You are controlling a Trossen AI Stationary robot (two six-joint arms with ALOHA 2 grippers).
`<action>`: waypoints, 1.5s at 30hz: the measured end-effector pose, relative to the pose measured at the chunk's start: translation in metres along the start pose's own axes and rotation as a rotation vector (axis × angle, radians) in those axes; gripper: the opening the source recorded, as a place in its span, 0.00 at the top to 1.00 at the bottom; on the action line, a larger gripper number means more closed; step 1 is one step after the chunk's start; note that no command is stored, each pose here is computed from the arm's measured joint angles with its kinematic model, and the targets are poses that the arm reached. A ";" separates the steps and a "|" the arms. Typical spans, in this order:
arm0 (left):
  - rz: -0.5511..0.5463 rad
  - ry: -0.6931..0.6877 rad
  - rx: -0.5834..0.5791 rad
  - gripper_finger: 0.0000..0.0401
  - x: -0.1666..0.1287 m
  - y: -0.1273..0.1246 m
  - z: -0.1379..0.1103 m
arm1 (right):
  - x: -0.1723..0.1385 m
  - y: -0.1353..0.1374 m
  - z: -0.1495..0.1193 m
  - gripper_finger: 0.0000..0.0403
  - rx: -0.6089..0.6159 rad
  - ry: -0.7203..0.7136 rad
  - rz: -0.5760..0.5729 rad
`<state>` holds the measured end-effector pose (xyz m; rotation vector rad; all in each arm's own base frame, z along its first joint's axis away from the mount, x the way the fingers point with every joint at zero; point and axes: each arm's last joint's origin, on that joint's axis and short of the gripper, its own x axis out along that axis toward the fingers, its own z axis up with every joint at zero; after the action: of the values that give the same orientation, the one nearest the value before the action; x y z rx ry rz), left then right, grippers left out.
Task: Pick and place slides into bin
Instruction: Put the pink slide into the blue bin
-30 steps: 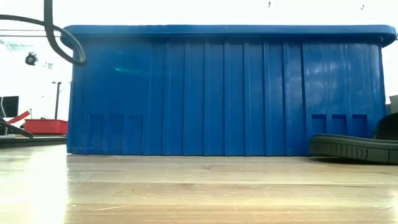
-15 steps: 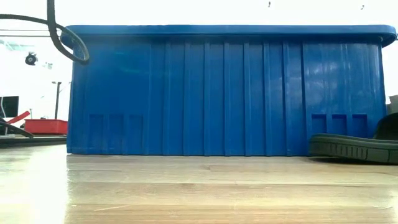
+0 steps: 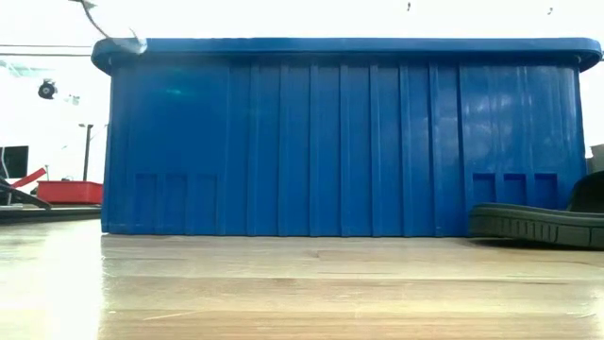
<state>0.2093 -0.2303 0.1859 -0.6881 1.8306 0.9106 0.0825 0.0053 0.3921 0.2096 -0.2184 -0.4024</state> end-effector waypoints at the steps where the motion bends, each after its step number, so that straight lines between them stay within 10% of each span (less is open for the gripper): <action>1: -0.021 -0.029 0.004 0.99 -0.004 0.002 0.000 | 0.000 0.000 0.000 0.88 0.000 0.000 0.000; 21: -0.522 -0.716 0.030 1.00 -0.094 0.077 0.005 | 0.000 0.000 0.000 0.88 -0.005 -0.001 0.000; 36: -0.806 -1.471 0.444 1.00 -0.180 0.101 0.009 | 0.000 0.000 0.001 0.88 0.010 -0.010 0.001; 45: -0.899 -1.828 0.500 1.00 -0.206 0.117 0.017 | 0.000 0.000 0.002 0.88 0.034 -0.016 0.002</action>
<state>0.2090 -0.1359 0.4040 -0.0788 -0.0236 0.1354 0.0820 0.0051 0.3939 0.2399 -0.2416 -0.3989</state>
